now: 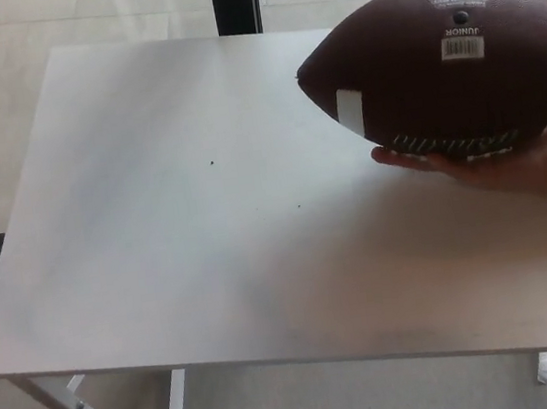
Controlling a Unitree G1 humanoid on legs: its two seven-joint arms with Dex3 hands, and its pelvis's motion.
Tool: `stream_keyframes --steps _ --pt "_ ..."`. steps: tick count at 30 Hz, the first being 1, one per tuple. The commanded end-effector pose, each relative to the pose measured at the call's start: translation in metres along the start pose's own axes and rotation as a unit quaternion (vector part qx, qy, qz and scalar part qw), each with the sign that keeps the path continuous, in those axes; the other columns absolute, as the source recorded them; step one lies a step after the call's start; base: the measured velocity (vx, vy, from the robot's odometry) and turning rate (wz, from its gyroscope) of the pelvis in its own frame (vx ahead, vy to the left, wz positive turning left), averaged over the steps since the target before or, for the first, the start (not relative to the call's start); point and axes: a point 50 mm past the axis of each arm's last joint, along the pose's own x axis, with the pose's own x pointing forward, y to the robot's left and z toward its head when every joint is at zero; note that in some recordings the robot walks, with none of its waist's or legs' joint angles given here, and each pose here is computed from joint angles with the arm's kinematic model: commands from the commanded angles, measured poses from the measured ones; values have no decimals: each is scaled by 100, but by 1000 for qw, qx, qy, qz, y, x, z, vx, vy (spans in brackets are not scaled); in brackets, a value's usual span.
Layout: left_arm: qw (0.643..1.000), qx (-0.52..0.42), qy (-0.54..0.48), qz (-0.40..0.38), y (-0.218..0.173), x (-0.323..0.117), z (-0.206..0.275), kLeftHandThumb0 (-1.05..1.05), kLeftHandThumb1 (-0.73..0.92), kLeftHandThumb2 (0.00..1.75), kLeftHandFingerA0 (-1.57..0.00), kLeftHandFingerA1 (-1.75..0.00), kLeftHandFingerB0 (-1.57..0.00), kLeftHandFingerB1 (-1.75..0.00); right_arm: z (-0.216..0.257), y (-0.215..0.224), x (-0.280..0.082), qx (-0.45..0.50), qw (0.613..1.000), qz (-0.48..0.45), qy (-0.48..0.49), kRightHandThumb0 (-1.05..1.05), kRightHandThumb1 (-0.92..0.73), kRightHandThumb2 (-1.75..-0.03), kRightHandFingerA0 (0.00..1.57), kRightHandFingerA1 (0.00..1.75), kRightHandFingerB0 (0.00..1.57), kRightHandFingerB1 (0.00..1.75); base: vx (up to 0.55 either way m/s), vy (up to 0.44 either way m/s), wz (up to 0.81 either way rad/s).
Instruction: The robot uses both its hands to grab the left and right ends of a football kept in the middle of the desk infront of it, lifts it up and places it in the palm of a person
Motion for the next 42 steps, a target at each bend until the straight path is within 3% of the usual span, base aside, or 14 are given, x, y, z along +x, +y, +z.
stream_keyframes --steps 1,7,8,9,12,22,24,28,33,34,35,36,39,42 --pt "985 19 -119 127 104 -237 -5 -67 72 62 -14 -51 -3 -29 5 -100 -184 -43 967 -176 -177 -84 -84 -66 34 32 26 29 0 0 0" --pt "967 -16 -128 218 123 -274 -34 -69 56 91 -17 -57 -2 -26 -34 -128 -211 10 915 -358 -187 -73 -68 -99 53 53 34 47 0 0 0" --pt "964 -27 -119 235 126 -277 -40 -66 72 60 -22 -53 -1 -35 -38 -131 -213 25 904 -382 -190 -71 -66 -98 59 55 39 48 0 0 0" --pt "963 -31 -112 244 127 -279 -44 -67 72 61 -22 -54 0 -36 -42 -133 -215 42 893 -401 -201 -67 -76 -64 75 43 53 38 0 0 0" --pt "952 -43 -71 295 136 -288 -69 -72 54 91 -24 -60 -2 -33 -67 -140 -216 80 827 -518 -203 -59 -78 -64 84 59 65 42 0 0 0" --pt "908 -77 147 384 162 -306 -153 -74 69 62 -22 -45 -4 -27 -133 -171 -226 160 742 -650 -19 -72 -79 -59 25 141 41 75 0 0 0" --pt "896 -111 185 388 153 -317 -138 -71 62 93 -47 -85 -5 -46 -150 -188 -223 223 754 -611 90 -65 -72 -61 30 111 28 48 0 0 0" --pt "880 -142 218 397 151 -323 -144 -58 79 63 -48 -100 -10 -43 -160 -199 -210 283 779 -546 124 -57 -55 -84 38 87 15 50 0 0 0" --pt "839 -176 335 391 164 -302 -191 -67 75 62 -49 -60 -24 -42 -176 -204 -158 318 719 -599 153 -39 -67 -62 80 169 60 81 0 0 0" --pt "830 -179 353 394 166 -298 -199 -67 75 62 -49 -60 -24 -42 -177 -203 -152 315 709 -611 158 -39 -67 -62 80 169 60 81 0 0 0" --pt "809 -199 369 412 165 -294 -211 -66 68 61 -51 -58 -17 -39 -180 -201 -147 294 707 -615 190 -47 -56 -87 26 70 46 70 0 0 0" --pt "798 -210 377 420 163 -293 -216 -70 57 85 -59 -68 -15 -47 -182 -199 -145 282 705 -618 204 -43 -71 -61 37 56 46 62 0 0 0" --pt "776 -203 420 425 151 -290 -228 -69 55 84 -57 -66 -15 -46 -196 -188 -147 223 716 -607 263 -48 -75 -63 40 69 37 64 0 0 0" --pt "795 -114 504 317 133 -300 -238 -63 58 59 -52 -54 -46 -40 -221 -164 -166 108 766 -553 310 -52 -68 -64 68 141 57 49 0 0 0"
